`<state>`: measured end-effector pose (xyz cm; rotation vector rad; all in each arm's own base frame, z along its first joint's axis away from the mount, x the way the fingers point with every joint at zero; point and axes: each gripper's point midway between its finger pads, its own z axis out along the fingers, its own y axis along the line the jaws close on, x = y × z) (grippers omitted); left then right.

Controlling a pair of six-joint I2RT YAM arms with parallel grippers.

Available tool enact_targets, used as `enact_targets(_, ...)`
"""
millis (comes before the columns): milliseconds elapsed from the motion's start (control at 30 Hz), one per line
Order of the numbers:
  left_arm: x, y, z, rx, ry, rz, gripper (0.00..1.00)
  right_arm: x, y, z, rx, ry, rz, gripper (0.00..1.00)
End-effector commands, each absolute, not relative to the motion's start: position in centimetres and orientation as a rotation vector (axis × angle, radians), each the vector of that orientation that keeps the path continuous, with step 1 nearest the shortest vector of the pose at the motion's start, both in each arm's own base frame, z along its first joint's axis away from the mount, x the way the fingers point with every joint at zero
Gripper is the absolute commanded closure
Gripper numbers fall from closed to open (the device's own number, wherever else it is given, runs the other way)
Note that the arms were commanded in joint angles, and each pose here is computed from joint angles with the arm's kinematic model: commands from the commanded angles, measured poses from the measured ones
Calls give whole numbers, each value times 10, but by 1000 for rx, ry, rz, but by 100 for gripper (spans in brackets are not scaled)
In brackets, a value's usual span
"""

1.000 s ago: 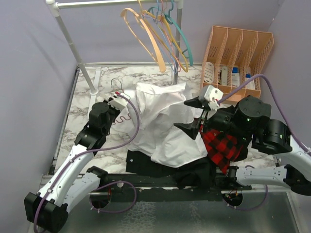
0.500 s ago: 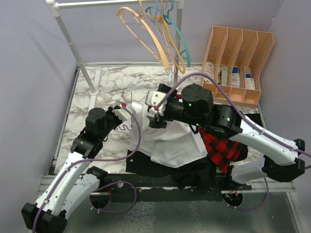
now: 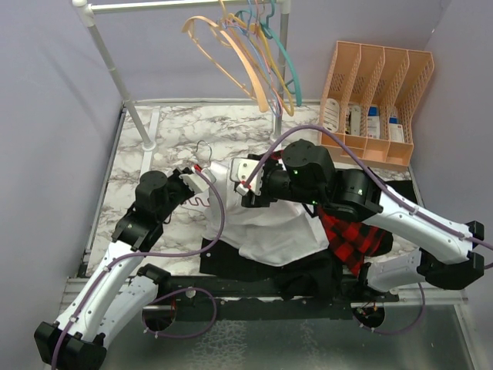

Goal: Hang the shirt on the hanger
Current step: Hang the shirt at the center of the board.

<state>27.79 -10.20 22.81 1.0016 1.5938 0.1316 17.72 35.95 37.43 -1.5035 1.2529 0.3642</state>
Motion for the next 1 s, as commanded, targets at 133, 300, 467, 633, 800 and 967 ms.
enact_targets(133,278,-118,266,985,1445,76,100,171,327,348,-1451,1362,358,45)
enact_targets(300,266,-127,271,1049,1363,41,100,175,324,339,-1422,1390,335,22)
enact_targets(467,265,-129,267,1078,1375,30,100,183,333,351,-1393,1377,321,6)
enact_targets(633,263,-131,263,1122,1359,34,100,190,338,359,-1372,1346,290,8)
enact_targets(800,265,-134,272,1114,1340,27,100,193,344,339,-1401,1382,281,27)
enact_targets(967,268,-141,286,1113,1303,8,100,188,354,321,-1417,1410,336,60)
